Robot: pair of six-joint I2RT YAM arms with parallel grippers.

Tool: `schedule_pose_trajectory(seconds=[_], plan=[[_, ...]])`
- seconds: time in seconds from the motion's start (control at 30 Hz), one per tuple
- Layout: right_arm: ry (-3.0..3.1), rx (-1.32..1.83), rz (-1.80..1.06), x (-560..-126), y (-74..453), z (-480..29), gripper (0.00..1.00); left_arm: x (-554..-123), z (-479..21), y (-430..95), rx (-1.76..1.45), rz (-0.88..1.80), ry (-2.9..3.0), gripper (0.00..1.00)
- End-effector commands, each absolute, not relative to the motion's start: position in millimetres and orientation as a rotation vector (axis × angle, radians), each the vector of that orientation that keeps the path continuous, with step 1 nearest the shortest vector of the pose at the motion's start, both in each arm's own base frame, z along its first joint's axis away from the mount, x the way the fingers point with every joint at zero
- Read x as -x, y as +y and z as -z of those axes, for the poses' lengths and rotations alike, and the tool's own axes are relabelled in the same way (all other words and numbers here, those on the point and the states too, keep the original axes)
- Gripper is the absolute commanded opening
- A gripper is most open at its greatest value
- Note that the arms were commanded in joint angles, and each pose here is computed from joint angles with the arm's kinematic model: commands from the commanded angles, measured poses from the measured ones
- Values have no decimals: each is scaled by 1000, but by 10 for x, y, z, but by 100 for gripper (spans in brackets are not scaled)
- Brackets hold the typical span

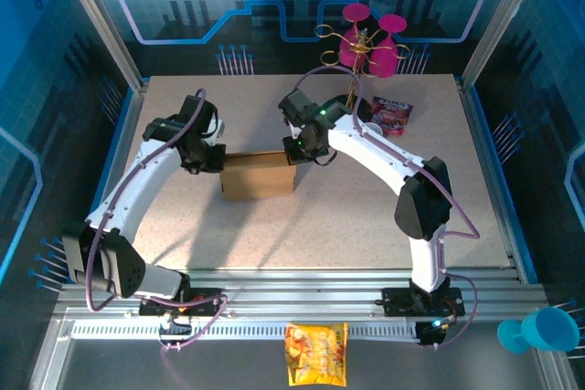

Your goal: Fold the paper box

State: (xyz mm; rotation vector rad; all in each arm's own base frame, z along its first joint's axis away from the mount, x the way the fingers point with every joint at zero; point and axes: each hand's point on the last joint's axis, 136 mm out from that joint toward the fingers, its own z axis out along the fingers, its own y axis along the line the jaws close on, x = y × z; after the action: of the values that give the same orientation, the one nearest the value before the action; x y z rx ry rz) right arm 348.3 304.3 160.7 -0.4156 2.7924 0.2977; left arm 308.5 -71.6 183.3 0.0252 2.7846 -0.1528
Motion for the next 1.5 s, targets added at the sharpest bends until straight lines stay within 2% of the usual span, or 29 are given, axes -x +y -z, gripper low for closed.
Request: schedule_pose_trajectory(seconds=[0.0, 0.37, 1.47], plan=[[2828, 448, -242, -3449, 2990, -1569, 0, -2996, -1896, -784, 11, 213, 2834, 11], [2830, 447, -270, -3467, 3027, -1711, 0, -2922, -1865, -863, 124, 292, 2907, 4], [2814, 464, -292, -3382, 2996, -1428, 0, -2780, -1483, -902, 195, 361, 2901, 0]])
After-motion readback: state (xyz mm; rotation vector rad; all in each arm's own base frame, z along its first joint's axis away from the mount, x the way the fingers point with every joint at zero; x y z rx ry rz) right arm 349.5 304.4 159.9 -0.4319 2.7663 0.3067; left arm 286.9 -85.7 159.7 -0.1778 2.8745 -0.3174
